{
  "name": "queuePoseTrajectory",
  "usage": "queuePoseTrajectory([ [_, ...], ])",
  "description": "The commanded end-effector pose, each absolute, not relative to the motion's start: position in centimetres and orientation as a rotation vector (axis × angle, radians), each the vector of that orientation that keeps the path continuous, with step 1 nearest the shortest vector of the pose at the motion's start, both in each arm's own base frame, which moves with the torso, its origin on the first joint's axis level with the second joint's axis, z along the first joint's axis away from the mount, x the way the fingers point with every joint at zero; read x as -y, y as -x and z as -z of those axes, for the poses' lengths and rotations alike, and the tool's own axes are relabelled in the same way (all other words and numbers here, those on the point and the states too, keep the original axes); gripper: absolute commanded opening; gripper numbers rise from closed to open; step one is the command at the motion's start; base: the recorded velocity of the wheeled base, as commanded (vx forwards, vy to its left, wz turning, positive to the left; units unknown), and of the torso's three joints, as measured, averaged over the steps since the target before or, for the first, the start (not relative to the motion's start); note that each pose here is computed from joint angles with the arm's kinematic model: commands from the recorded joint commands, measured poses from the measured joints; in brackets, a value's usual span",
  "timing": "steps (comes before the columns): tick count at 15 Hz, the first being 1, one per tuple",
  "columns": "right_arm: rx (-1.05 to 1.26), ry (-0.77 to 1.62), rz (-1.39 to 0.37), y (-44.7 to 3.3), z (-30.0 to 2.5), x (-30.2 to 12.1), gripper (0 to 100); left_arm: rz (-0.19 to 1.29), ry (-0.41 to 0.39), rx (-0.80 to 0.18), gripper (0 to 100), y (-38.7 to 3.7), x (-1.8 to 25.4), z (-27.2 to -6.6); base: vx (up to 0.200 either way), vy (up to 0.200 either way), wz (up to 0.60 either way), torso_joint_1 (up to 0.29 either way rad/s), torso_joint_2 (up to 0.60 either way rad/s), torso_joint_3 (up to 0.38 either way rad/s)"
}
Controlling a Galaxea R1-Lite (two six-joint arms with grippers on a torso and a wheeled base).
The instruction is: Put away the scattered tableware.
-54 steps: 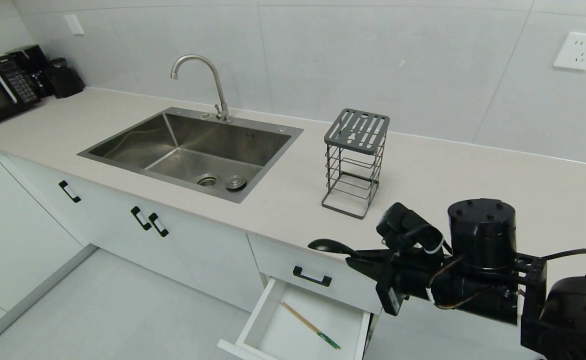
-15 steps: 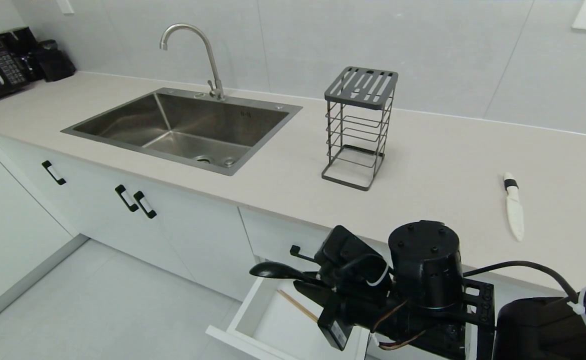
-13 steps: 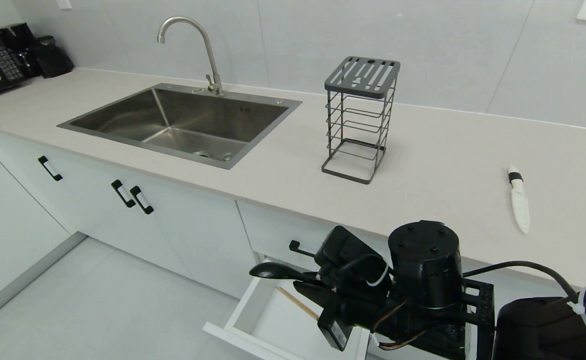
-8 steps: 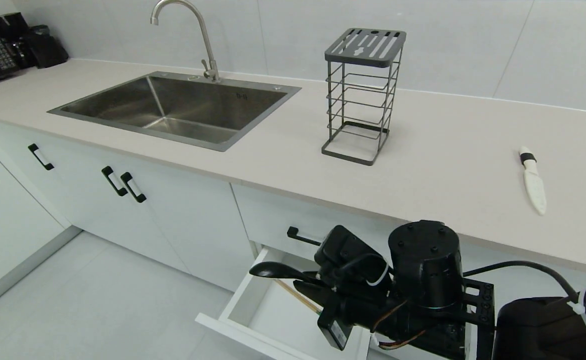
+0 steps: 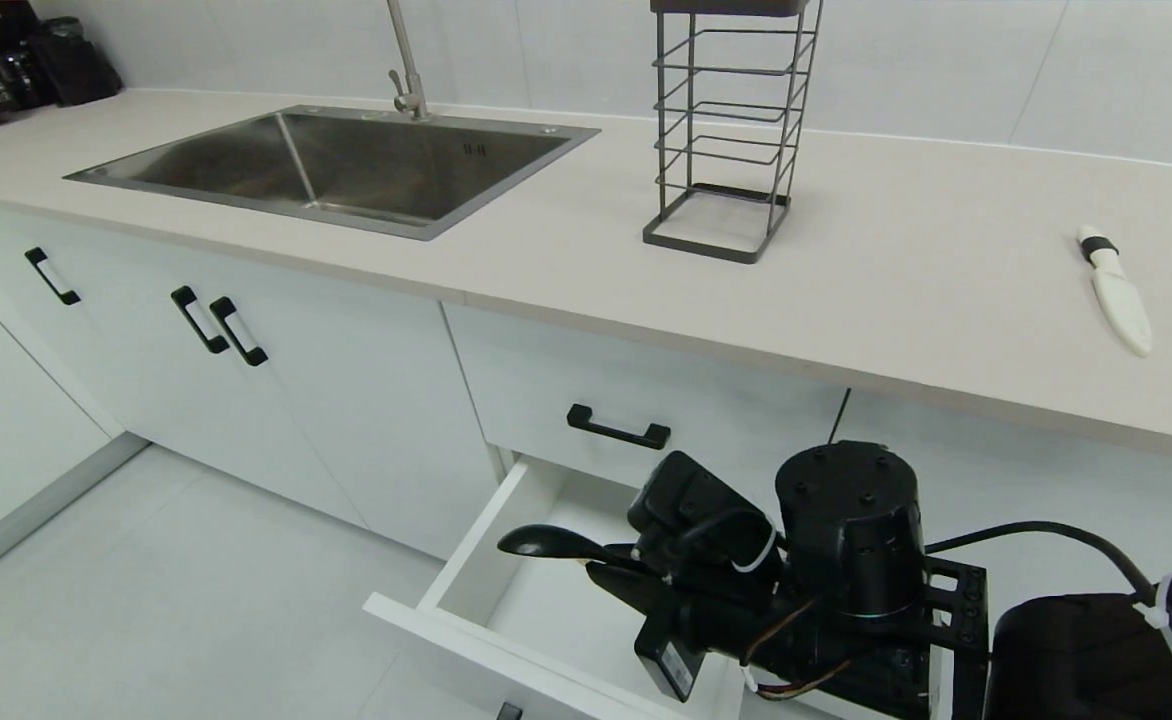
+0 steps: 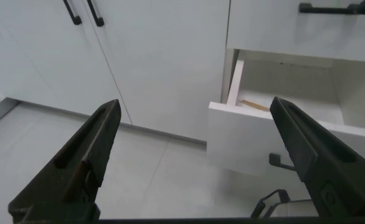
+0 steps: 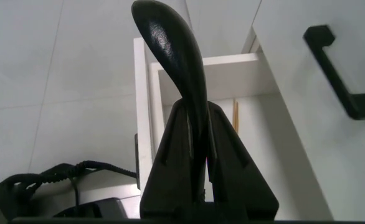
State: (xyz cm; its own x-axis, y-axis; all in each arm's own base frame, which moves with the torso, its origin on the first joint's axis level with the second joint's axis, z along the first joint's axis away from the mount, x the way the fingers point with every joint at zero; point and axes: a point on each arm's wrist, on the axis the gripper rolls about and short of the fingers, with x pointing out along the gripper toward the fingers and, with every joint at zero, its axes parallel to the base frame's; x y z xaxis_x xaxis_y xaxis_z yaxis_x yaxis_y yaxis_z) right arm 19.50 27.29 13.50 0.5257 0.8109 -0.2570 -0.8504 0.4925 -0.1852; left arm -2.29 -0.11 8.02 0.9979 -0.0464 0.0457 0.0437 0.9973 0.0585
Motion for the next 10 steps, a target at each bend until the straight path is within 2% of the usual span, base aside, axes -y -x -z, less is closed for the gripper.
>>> queuePoseTrajectory([
  [1,-0.141,0.305,-1.015,-19.5,-13.5,-27.4,0,0.045,-0.058,0.047,100,2.3,0.1,-8.0,0.0,0.0,0.0,-0.251,0.35,0.115],
  [6,-0.12,0.283,-1.037,-19.6,-14.4,-27.6,0,0.045,-0.058,0.047,100,2.3,0.1,-8.0,0.0,0.0,0.0,-0.257,0.34,0.122],
  [10,-0.101,0.324,-0.995,-20.5,-15.2,-26.3,0,0.045,-0.058,0.047,100,2.3,0.1,-8.0,0.0,0.0,0.0,-0.077,0.26,0.104],
])
